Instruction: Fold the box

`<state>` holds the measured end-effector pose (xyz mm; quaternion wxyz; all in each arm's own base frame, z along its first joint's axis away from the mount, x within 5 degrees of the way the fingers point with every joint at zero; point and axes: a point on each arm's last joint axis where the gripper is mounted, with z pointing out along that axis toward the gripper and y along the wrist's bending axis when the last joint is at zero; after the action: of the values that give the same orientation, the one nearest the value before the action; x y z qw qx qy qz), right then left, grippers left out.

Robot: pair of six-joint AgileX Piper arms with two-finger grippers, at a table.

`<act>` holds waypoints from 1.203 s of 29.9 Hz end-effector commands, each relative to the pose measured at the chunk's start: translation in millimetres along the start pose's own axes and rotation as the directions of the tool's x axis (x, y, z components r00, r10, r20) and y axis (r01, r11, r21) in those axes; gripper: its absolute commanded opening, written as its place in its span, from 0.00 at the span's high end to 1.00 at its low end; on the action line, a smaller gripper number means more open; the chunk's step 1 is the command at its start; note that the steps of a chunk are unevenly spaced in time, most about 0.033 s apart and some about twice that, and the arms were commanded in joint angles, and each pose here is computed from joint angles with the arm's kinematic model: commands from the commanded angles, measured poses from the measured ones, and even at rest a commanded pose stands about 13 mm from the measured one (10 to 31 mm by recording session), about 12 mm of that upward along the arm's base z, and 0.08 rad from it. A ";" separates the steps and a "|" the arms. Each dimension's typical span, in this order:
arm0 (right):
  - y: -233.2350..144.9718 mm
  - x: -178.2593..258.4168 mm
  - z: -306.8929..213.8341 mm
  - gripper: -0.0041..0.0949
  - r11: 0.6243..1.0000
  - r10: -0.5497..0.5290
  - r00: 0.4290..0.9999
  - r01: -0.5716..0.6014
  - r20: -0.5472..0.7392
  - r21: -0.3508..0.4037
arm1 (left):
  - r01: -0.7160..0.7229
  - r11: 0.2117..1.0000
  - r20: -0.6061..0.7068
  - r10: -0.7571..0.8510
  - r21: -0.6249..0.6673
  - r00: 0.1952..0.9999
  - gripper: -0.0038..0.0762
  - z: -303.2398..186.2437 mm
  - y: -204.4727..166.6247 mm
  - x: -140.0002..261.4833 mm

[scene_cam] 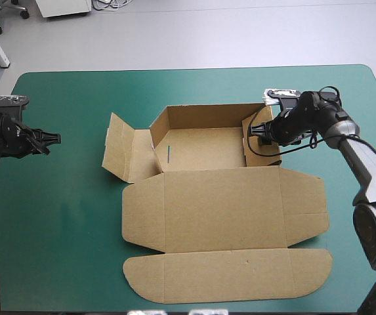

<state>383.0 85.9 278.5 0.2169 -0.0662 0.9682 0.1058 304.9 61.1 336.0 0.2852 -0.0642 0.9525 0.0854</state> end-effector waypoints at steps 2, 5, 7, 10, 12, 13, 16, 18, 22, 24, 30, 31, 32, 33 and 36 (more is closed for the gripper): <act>3.9 -17.3 -18.6 0.45 1.000 0.011 0.993 -0.009 0.117 -0.018 | 0.009 1.000 0.106 -0.008 -0.009 0.994 0.51 -21.3 3.7 -8.6; 4.1 -17.4 -8.2 0.52 0.999 0.031 0.996 -0.028 0.086 -0.036 | 0.011 1.000 0.106 -0.010 -0.007 0.994 0.51 -21.3 3.5 -8.6; 4.5 -18.2 -4.1 0.61 0.998 0.042 0.996 -0.038 0.078 -0.048 | 0.011 1.000 0.104 -0.010 -0.007 0.995 0.52 -21.3 3.5 -8.4; 4.7 -21.0 -0.9 0.80 0.998 0.028 0.996 -0.023 0.085 -0.052 | 0.011 1.000 0.104 -0.010 -0.007 0.995 0.53 -21.3 3.5 -8.4; 5.1 -23.5 -2.4 0.94 0.999 0.000 0.995 0.005 0.099 -0.051 | 0.011 1.000 0.102 -0.010 -0.007 0.995 0.53 -21.3 3.5 -8.2; 5.3 -24.9 -3.4 0.98 0.999 -0.008 0.994 0.014 0.110 -0.049 | 0.011 1.000 0.102 -0.010 -0.007 0.995 0.53 -21.3 3.5 -8.2; 5.5 -28.9 -5.3 0.97 0.999 -0.008 0.990 0.015 0.144 -0.048 | 0.009 1.000 0.097 -0.008 -0.007 0.995 0.53 -21.2 3.6 -7.7; 5.3 -29.7 -5.4 0.97 0.999 -0.011 0.988 0.018 0.153 -0.045 | 0.009 1.000 0.089 -0.008 -0.007 0.996 0.53 -21.1 3.6 -7.0; 5.2 -30.7 -5.6 0.97 0.999 -0.006 0.987 0.014 0.163 -0.045 | 0.004 1.000 0.084 -0.003 -0.008 0.996 0.54 -21.1 3.6 -6.6; 4.9 -31.2 -5.7 0.97 0.999 -0.006 0.986 0.013 0.169 -0.041 | 0.004 1.000 0.082 -0.004 -0.008 0.997 0.54 -21.1 3.6 -6.4; 3.5 -32.3 -6.7 0.97 1.000 -0.013 0.983 0.018 0.183 -0.023 | -0.033 0.999 0.084 0.033 -0.009 0.996 0.54 -21.1 3.4 -6.6; 4.0 -32.8 -10.2 0.97 1.000 -0.011 0.981 0.016 0.194 -0.024 | -0.043 0.999 0.074 0.043 -0.008 0.996 0.54 -21.0 3.3 -5.7; 4.5 -33.9 -14.0 0.97 1.000 -0.012 0.977 0.017 0.212 -0.024 | -0.043 0.999 0.069 0.043 -0.008 0.997 0.54 -21.0 3.3 -5.3; 5.2 -34.8 -18.3 0.97 1.000 -0.013 0.973 0.019 0.229 -0.024 | -0.041 0.999 0.069 0.041 -0.005 0.997 0.54 -21.0 3.1 -5.3; 5.7 -37.8 -39.2 0.97 1.000 -0.013 0.954 0.021 0.301 -0.023 | -0.030 0.999 0.074 0.029 0.011 0.997 0.54 -21.0 1.6 -5.7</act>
<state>410.0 90.4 271.4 0.2628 -0.0750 0.9561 0.1062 302.9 60.3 334.6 0.2703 -0.0414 0.9579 0.0878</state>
